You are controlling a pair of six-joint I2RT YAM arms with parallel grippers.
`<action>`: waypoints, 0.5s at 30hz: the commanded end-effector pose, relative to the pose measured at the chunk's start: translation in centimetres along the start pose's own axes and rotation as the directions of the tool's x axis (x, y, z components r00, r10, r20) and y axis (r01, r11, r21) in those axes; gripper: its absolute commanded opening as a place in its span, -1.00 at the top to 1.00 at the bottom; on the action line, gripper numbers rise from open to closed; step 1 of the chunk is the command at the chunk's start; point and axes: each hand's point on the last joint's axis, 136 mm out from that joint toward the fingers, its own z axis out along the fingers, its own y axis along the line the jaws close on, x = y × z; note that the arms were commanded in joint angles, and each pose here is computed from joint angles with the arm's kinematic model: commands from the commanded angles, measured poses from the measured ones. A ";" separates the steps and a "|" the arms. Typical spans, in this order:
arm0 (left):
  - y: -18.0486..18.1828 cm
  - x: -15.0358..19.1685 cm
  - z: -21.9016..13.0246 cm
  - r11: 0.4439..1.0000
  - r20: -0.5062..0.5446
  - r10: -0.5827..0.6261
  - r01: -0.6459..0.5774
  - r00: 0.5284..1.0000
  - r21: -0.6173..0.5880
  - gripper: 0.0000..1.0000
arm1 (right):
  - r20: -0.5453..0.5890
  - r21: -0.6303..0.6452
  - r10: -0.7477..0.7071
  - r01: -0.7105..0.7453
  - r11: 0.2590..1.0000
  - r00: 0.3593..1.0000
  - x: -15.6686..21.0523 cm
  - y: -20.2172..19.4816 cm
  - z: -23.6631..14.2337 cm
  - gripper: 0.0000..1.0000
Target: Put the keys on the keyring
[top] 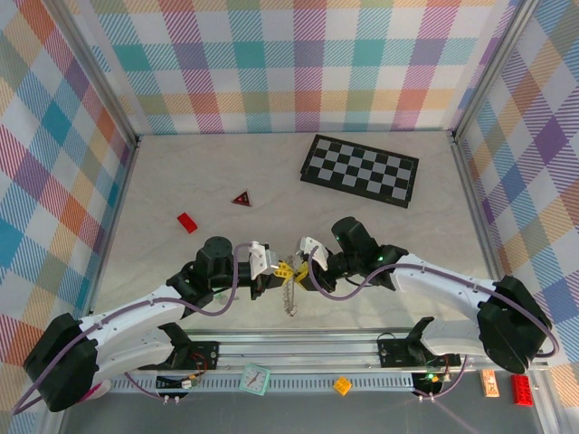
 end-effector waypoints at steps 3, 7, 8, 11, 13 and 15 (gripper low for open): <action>-0.1 -1.4 -0.1 0.999 0.051 0.049 -0.049 0.997 -0.006 1.00 | 0.011 -0.014 -0.043 0.043 0.999 0.999 -0.4 0.8 -0.7 0.77; -0.1 -1.3 -0.1 0.999 0.047 0.051 -0.050 0.998 -0.010 1.00 | -0.018 0.009 -0.061 0.062 0.998 0.998 -0.3 0.6 -1.1 0.90; 0.0 -1.3 -0.1 0.999 0.046 0.050 -0.050 0.998 -0.011 1.00 | -0.022 0.012 -0.066 0.066 0.998 0.998 -0.3 0.6 -1.2 0.93; 0.0 -1.2 -0.1 0.999 0.042 0.048 -0.048 0.998 -0.010 1.00 | -0.024 0.017 -0.075 0.075 0.997 0.997 -0.6 0.6 -1.4 0.98; 0.0 -1.2 0.0 0.999 0.040 0.047 -0.047 0.998 -0.009 1.00 | -0.022 0.017 -0.082 0.082 0.996 0.996 -0.9 0.7 -1.5 1.00; 0.0 -1.0 0.1 0.999 0.036 0.043 -0.043 0.998 -0.005 1.00 | -0.021 0.020 -0.087 0.088 0.996 0.996 -1.2 0.7 -1.7 1.00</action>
